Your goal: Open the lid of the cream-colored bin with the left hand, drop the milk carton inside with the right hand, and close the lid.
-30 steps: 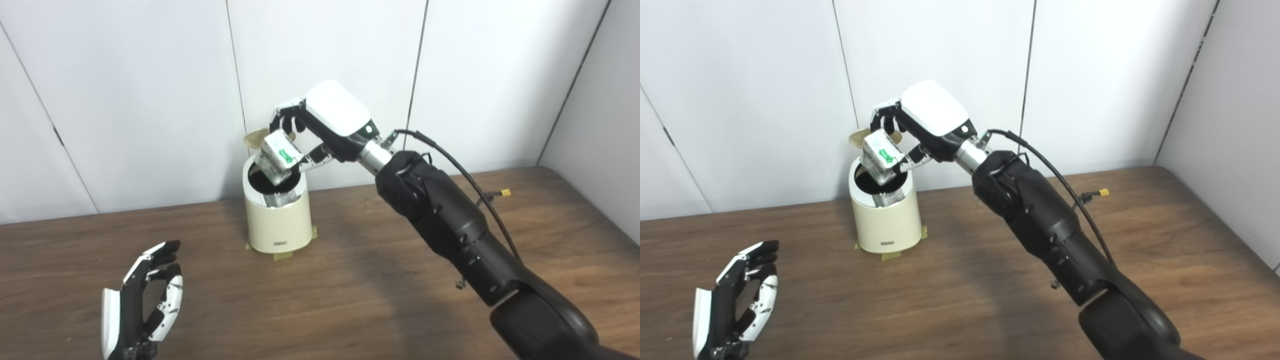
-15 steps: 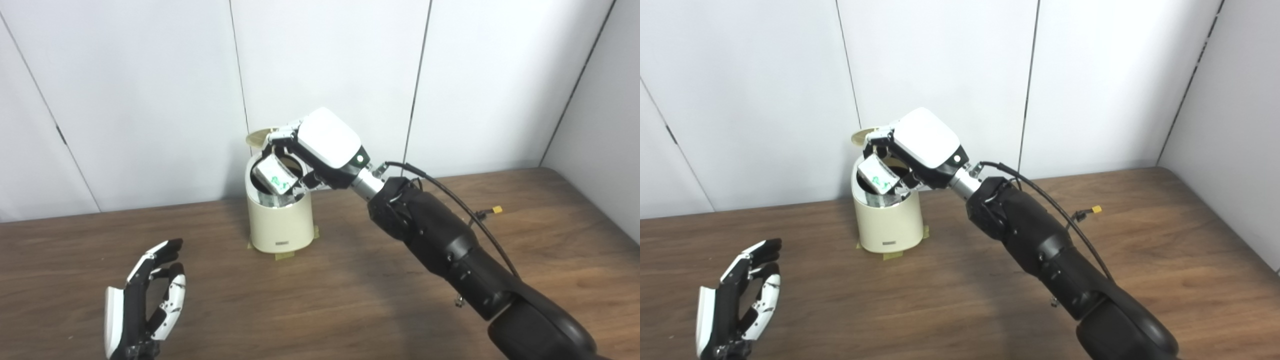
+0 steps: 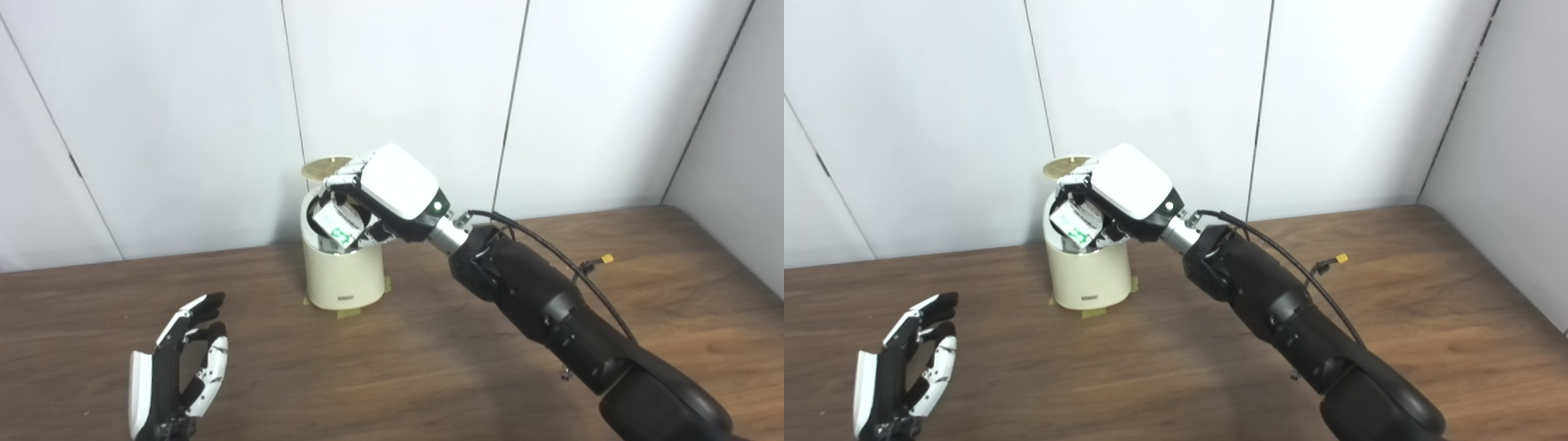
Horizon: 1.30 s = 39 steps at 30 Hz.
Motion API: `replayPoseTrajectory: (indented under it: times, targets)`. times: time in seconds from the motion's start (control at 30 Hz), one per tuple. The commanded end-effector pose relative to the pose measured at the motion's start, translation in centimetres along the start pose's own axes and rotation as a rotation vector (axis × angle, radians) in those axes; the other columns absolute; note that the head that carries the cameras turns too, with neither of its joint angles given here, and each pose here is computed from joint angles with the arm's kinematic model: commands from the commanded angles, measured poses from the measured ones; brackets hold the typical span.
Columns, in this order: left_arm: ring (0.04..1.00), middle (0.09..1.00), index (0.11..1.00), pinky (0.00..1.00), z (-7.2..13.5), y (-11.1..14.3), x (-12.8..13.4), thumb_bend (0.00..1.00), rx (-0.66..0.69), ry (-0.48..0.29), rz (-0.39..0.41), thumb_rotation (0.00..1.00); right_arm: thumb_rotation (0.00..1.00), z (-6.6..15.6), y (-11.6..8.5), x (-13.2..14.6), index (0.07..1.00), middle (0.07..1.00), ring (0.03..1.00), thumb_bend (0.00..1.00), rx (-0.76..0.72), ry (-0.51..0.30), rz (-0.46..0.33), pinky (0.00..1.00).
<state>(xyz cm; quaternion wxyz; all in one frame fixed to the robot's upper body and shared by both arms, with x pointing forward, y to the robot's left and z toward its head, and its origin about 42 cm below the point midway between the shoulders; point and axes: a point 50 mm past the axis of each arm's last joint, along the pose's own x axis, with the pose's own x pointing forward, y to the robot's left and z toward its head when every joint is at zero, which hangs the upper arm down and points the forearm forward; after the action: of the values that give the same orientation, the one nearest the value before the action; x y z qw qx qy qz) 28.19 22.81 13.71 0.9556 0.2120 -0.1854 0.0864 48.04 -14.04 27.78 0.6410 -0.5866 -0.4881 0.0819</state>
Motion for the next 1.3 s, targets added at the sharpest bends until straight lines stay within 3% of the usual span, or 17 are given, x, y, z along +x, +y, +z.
replayPoseTrajectory:
  times: [0.0,0.2,0.37,0.7,0.8,0.83,0.93,1.17,1.27]
  targets:
    - [0.737,0.759,0.746,0.64,-1.3,-0.7,-1.7,0.18,0.018,0.051,-0.029,0.53,0.0,-1.1,-2.1,1.6,0.52,0.454,0.419,0.52,-0.034,0.015,-0.044,0.37]
    - [0.741,0.759,0.747,0.64,-1.3,-0.7,-1.9,0.17,-0.002,0.053,-0.025,0.5,0.0,-1.3,-2.4,1.8,0.532,0.464,0.411,0.51,-0.012,0.075,-0.023,0.36]
    - [0.74,0.76,0.747,0.64,-1.4,-0.6,-1.9,0.18,0.001,0.057,-0.031,0.54,0.0,-1.5,-2.6,2.0,0.54,0.45,0.394,0.51,0.003,0.105,-0.028,0.32]
    - [0.732,0.753,0.74,0.63,-1.7,-0.7,-1.8,0.18,0.025,0.044,-0.04,0.54,0.01,-1.8,-3.1,2.2,0.512,0.47,0.462,0.53,-0.024,0.14,-0.032,0.41]
    - [0.731,0.754,0.738,0.63,-1.7,-0.8,-1.7,0.18,0.037,0.046,-0.048,0.54,0.14,-1.9,-3.4,2.2,0.492,0.519,0.483,0.52,-0.022,0.139,-0.051,0.42]
    - [0.73,0.754,0.739,0.63,-1.7,-0.9,-1.7,0.18,0.039,0.047,-0.049,0.54,0.22,-1.9,-3.5,2.1,0.536,0.536,0.496,0.73,-0.02,0.139,-0.06,0.43]
    - [0.732,0.755,0.743,0.63,-1.7,-1.0,-1.7,0.18,0.041,0.052,-0.051,0.53,0.26,-1.9,-3.7,2.1,0.581,0.571,0.529,0.9,-0.03,0.13,-0.082,0.46]
    - [0.726,0.754,0.74,0.62,-1.7,-1.1,-1.7,0.18,0.048,0.053,-0.059,0.5,0.28,-1.9,-3.8,2.1,0.672,0.665,0.603,0.97,-0.033,0.128,-0.108,0.51]
    - [0.73,0.755,0.747,0.63,-1.8,-1.2,-1.7,0.19,0.053,0.055,-0.061,0.54,0.29,-1.8,-3.8,2.2,0.697,0.685,0.621,0.98,-0.043,0.131,-0.128,0.52]
